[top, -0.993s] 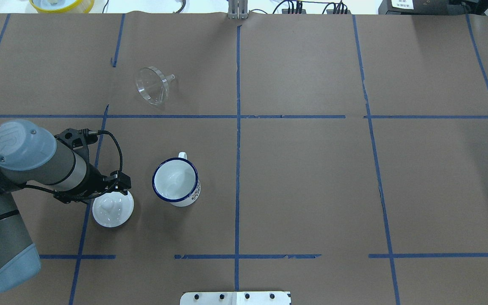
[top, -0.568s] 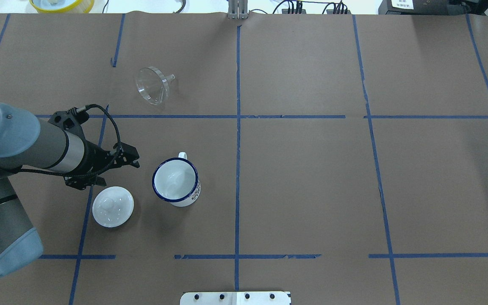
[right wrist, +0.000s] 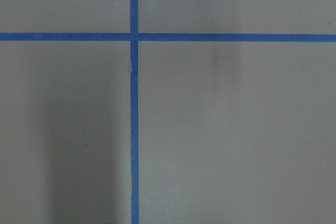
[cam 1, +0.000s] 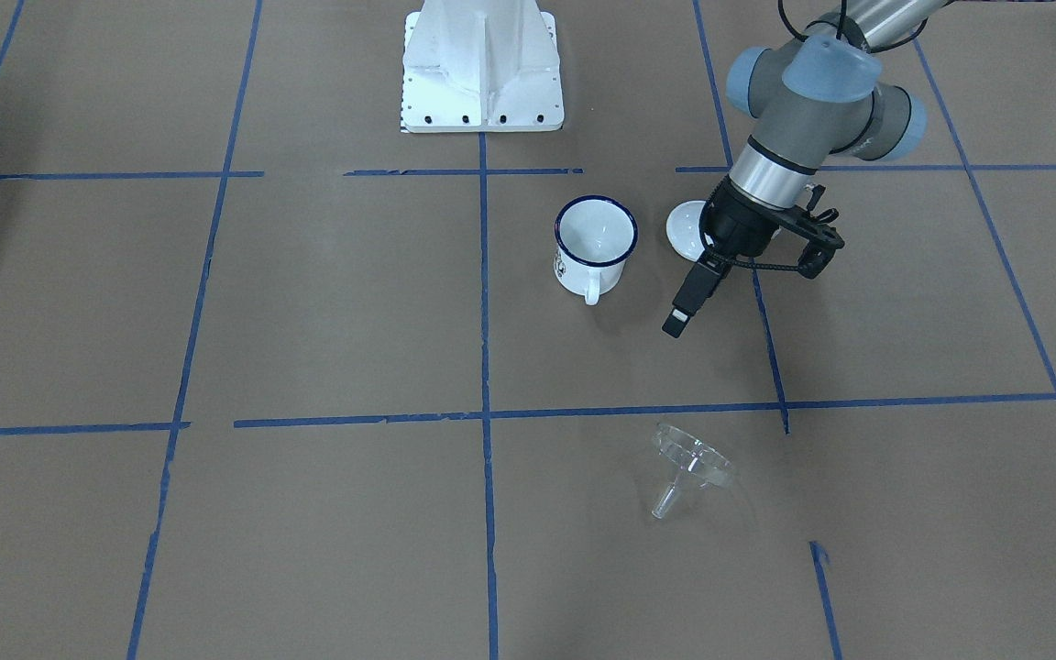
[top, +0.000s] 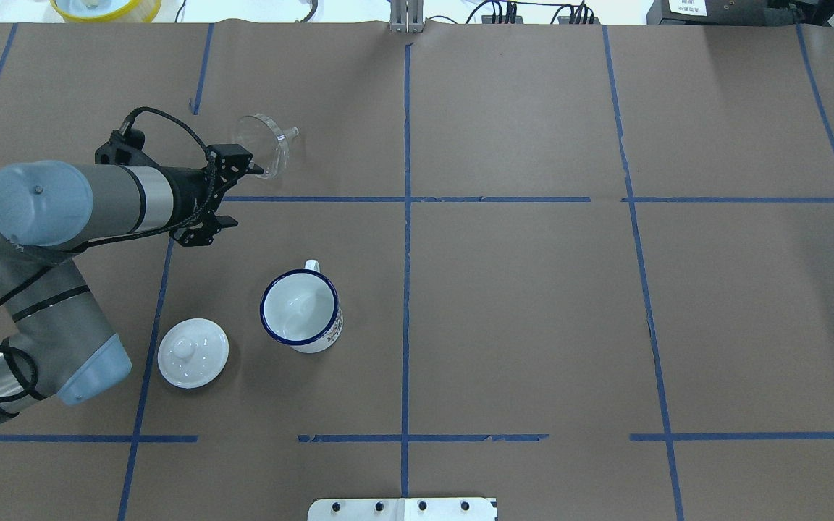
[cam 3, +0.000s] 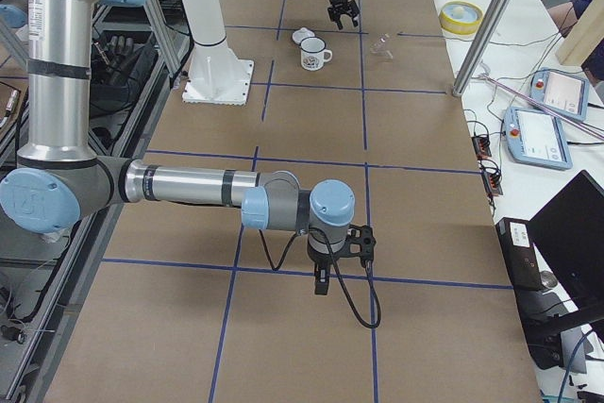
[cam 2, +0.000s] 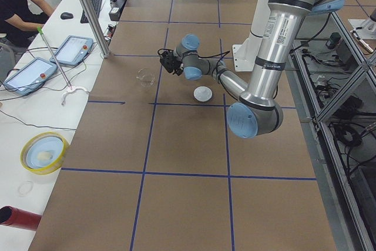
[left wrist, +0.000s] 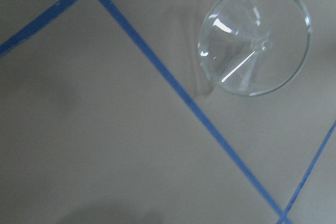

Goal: Place funnel on cup
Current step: 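Move the left gripper to the clear glass funnel and grasp it, then lift the funnel and carry it over the open mug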

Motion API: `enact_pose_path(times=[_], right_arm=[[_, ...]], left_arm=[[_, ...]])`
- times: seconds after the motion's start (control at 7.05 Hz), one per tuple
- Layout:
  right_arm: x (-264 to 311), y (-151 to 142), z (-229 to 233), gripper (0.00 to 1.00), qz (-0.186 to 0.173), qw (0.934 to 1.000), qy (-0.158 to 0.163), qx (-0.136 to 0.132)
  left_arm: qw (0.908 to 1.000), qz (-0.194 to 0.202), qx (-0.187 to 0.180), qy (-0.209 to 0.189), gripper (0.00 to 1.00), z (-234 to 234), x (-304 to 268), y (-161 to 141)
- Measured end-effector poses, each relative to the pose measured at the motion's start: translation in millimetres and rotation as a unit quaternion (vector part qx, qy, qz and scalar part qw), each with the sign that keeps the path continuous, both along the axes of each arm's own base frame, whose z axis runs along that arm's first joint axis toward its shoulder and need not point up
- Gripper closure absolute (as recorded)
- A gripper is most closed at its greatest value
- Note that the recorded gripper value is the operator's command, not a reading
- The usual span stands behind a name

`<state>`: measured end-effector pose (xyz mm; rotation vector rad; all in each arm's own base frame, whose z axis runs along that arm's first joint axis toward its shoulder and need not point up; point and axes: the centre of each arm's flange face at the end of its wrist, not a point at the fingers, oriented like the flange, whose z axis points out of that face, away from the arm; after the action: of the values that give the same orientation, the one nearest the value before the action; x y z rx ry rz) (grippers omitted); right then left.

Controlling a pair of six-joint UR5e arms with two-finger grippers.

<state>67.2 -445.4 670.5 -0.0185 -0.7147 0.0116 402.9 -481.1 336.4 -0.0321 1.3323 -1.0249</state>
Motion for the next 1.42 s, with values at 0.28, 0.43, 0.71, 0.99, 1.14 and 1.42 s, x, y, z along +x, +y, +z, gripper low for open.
enact_pose_path(times=[0.28, 0.43, 0.71, 0.99, 1.14, 1.42], right_arm=[[0.0, 0.0, 0.0, 0.00, 0.000, 1.0000, 0.000, 0.000], [0.0, 0.0, -0.2, 0.00, 0.000, 1.0000, 0.000, 0.000], [0.0, -0.1, -0.3, 0.00, 0.000, 1.0000, 0.000, 0.000], [0.0, 0.0, 0.0, 0.00, 0.000, 1.0000, 0.000, 0.000], [0.0, 0.0, 0.0, 0.00, 0.000, 1.0000, 0.000, 0.000], [0.0, 0.0, -0.2, 0.00, 0.000, 1.0000, 0.000, 0.000]], left_arm=[[0.9966, -0.071, 0.008, 0.040, 0.02, 22.5, 23.2, -38.7], [0.9945, -0.090, 0.004, 0.054, 0.03, 32.0, 25.9, -51.5], [0.9912, -0.110, 0.010, 0.074, 0.13, 52.3, 22.8, -73.4], [0.9890, -0.121, 0.017, 0.084, 0.17, 61.7, 24.0, -94.7], [0.9879, -0.125, 0.021, 0.090, 0.19, 61.4, 23.7, -102.4], [0.9860, -0.131, 0.029, 0.099, 0.65, 54.6, 26.9, -117.9]])
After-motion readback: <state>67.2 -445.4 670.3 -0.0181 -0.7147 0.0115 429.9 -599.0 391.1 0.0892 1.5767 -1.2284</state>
